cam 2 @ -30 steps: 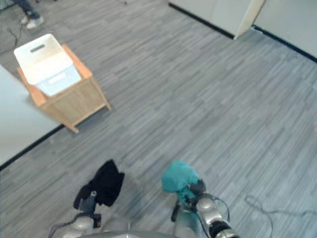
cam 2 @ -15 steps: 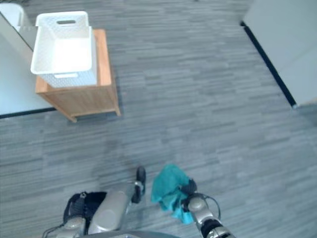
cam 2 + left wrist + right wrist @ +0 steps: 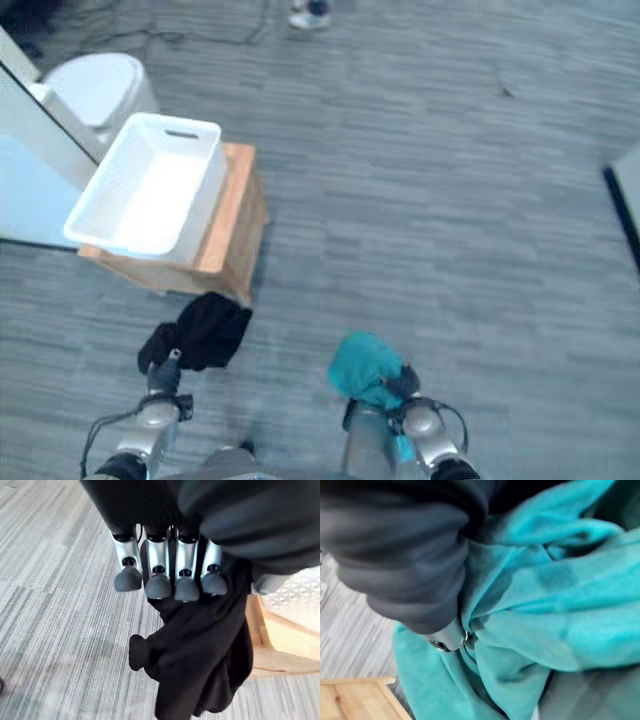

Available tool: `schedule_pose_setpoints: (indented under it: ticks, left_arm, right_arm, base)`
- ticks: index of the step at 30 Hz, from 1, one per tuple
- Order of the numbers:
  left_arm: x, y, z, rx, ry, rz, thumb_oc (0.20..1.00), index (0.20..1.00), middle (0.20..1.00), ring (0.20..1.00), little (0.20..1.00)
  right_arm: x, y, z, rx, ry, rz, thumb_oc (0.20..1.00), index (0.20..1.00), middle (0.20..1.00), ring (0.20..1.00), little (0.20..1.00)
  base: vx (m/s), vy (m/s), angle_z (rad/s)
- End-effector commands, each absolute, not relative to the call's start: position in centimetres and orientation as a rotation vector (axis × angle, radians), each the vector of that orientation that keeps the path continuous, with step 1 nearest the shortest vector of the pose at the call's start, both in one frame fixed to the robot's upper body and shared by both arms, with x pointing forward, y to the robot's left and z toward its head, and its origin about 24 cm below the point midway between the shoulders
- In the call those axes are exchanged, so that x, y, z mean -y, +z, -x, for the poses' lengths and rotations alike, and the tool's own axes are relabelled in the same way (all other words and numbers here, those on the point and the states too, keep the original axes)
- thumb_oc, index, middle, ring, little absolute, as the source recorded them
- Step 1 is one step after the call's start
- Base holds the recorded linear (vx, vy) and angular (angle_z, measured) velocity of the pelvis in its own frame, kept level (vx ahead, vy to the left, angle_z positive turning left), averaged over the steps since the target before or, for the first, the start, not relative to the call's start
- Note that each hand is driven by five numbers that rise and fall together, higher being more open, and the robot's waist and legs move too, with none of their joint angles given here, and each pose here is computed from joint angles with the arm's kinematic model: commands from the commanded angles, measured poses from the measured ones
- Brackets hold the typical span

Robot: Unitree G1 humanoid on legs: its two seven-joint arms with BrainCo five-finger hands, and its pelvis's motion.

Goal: Tidy up the quilt and then pick up the clothes from the bed and put them into the laundry hamper.

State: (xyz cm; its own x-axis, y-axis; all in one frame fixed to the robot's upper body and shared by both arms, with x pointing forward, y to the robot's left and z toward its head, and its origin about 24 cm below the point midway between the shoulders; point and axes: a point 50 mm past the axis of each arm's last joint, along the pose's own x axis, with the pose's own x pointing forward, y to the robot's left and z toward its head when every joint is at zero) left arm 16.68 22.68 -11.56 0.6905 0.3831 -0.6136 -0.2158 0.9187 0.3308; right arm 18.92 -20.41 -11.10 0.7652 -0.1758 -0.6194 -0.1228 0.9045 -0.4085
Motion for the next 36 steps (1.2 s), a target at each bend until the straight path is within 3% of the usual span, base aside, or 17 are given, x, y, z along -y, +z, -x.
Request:
schedule_pose_setpoints:
  ticks: [1, 12, 17, 21, 30, 36]
  left_arm:
    - [-25.0, -8.2, -19.0, -0.540, 0.364, -0.279, 0.200, 0.200, 0.200, 0.200, 0.200]
    - [-26.9, -5.4, -19.1, -0.424, 0.384, -0.301, 0.200, 0.200, 0.200, 0.200, 0.200]
    - [-27.4, -6.2, -18.1, -0.482, 0.383, -0.319, 0.200, 0.200, 0.200, 0.200, 0.200]
    - [-28.0, -5.5, -18.5, -0.452, 0.400, -0.340, 0.200, 0.200, 0.200, 0.200, 0.200]
    - [-28.0, -1.9, -21.6, -0.252, 0.374, -0.350, 0.200, 0.200, 0.200, 0.200, 0.200]
    - [-28.2, -2.2, -19.3, -0.249, 0.377, -0.275, 0.200, 0.200, 0.200, 0.200, 0.200]
  right_arm:
    - [21.0, -7.7, -21.8, -0.504, -0.005, 0.473, 0.200, 0.200, 0.200, 0.200, 0.200]
    - [21.4, -7.4, -21.9, -0.491, -0.005, 0.500, 0.200, 0.200, 0.200, 0.200, 0.200]
    - [18.4, -7.8, -22.0, -0.478, 0.093, 0.506, 0.200, 0.200, 0.200, 0.200, 0.200]
    - [18.1, -6.6, -23.0, -0.415, 0.091, 0.515, 0.200, 0.200, 0.200, 0.200, 0.200]
    - [21.3, 0.3, -25.4, -0.122, 0.031, 0.583, 0.200, 0.200, 0.200, 0.200, 0.200]
    - [19.9, 11.9, -28.8, 0.370, 0.107, 0.698, 0.200, 0.200, 0.200, 0.200, 0.200]
  base:
    - [0.18, -0.399, 0.60]
    - [0.40, -0.131, 0.50]
    - [0.42, 0.203, 0.88]
    - [0.23, 0.043, 1.32]
    - [0.29, -0.233, 1.86]
    - [0.19, -0.152, 0.69]
